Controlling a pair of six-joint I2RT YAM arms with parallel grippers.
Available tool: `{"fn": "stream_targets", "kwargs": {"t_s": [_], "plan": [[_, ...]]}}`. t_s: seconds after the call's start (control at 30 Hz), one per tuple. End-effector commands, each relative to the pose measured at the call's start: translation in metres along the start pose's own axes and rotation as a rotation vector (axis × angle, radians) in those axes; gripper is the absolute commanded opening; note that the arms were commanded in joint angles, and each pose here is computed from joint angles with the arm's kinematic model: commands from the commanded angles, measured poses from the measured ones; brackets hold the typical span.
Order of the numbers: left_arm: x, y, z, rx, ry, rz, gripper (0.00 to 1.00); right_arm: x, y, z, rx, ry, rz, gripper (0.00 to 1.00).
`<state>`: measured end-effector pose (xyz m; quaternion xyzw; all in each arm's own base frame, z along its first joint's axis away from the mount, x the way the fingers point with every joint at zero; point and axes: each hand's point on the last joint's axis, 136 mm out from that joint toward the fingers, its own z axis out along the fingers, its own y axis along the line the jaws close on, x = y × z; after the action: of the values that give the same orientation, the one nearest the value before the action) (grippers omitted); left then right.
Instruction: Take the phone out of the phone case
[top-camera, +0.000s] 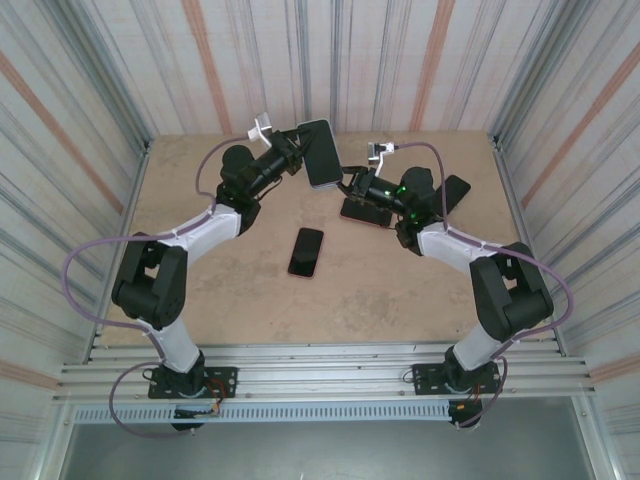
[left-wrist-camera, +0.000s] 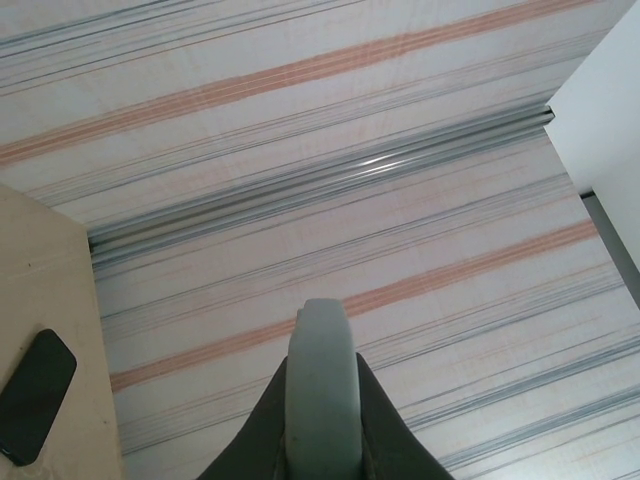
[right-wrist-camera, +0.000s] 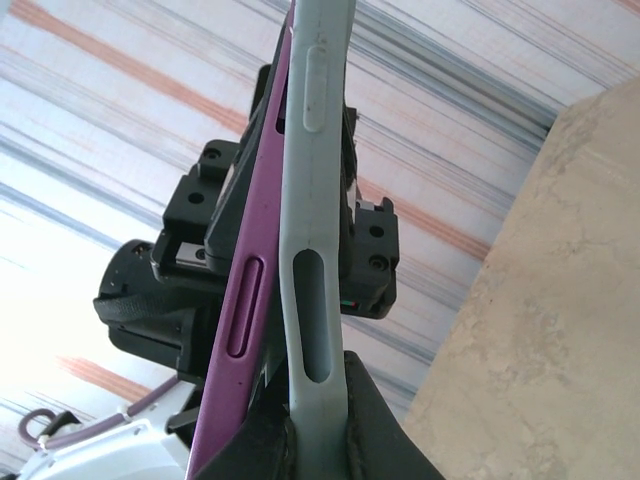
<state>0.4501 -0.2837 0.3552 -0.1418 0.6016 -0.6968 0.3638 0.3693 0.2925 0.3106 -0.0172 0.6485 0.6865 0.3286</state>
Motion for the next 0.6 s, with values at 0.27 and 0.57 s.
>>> {"fn": "stream_targets", "kwargs": {"t_s": [0.27, 0.57], "plan": [[0.001, 0.028, -0.005, -0.098, -0.007, -0.087, 0.3, 0.004, 0.011, 0.002, -0.037, -0.05, 0.065, 0.0], [0.004, 0.05, -0.011, -0.195, 0.031, -0.137, 0.59, 0.0, -0.004, 0.005, -0.01, -0.076, 0.137, 0.0]]}}
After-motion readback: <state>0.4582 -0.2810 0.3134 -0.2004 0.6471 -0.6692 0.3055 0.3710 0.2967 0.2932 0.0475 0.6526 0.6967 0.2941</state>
